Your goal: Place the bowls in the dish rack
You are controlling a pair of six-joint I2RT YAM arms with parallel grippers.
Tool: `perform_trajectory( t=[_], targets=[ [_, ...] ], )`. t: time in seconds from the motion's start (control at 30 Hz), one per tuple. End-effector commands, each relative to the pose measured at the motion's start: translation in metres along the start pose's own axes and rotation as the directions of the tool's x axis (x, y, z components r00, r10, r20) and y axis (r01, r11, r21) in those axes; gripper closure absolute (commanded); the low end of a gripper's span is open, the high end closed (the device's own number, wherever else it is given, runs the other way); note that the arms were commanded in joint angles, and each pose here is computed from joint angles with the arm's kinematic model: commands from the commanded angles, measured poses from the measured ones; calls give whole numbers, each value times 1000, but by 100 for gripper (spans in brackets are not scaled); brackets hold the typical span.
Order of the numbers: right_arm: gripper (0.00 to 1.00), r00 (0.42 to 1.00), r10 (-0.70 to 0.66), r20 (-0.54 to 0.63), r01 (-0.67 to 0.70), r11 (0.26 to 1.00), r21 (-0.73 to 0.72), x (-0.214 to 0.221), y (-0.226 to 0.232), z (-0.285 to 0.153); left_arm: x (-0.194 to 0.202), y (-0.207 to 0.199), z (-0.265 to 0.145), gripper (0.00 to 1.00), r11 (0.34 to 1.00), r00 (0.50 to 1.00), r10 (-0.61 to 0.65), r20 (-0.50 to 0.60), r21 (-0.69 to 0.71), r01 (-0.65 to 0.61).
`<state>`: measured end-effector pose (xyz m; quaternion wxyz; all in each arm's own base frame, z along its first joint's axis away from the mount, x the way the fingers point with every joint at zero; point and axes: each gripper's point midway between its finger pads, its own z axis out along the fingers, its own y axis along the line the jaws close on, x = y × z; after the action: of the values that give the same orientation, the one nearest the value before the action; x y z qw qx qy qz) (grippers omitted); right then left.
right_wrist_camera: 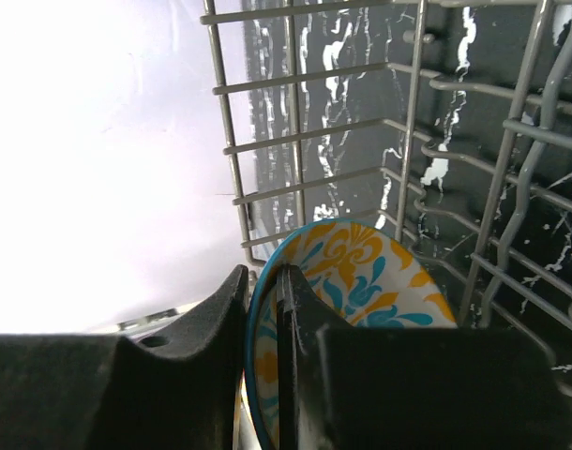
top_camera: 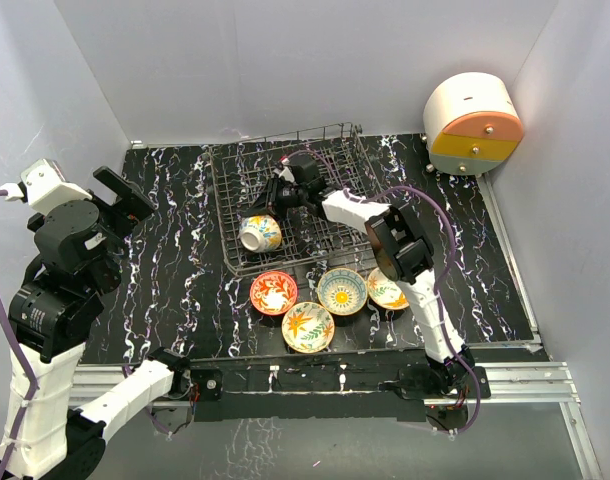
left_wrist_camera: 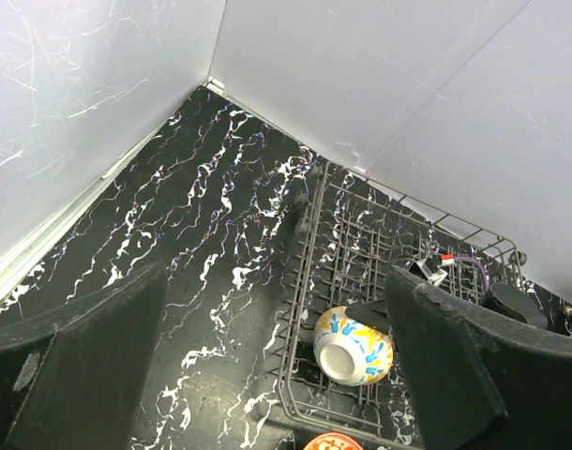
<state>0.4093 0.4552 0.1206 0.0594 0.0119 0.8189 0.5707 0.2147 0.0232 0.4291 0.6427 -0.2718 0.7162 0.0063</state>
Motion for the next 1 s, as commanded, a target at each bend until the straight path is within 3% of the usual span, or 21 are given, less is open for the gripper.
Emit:
perform_trajectory(
  t=[0.0,0.3,0.97],
  targets=[
    [92,999,-30,38,39,962,-270,-12,72,-24,-3,-3,3,3,1000,1000,0,12,-5,0],
    [92,992,120,-26,-118,883,-454,-5,110,-29,-4,-8,5,3,1000,1000,4,11,2,-4],
    [92,959,281,-35,-277,906,-321,6,40,2,1,-13,11,3,1000,1000,-20,-3,-2,20]
  ],
)
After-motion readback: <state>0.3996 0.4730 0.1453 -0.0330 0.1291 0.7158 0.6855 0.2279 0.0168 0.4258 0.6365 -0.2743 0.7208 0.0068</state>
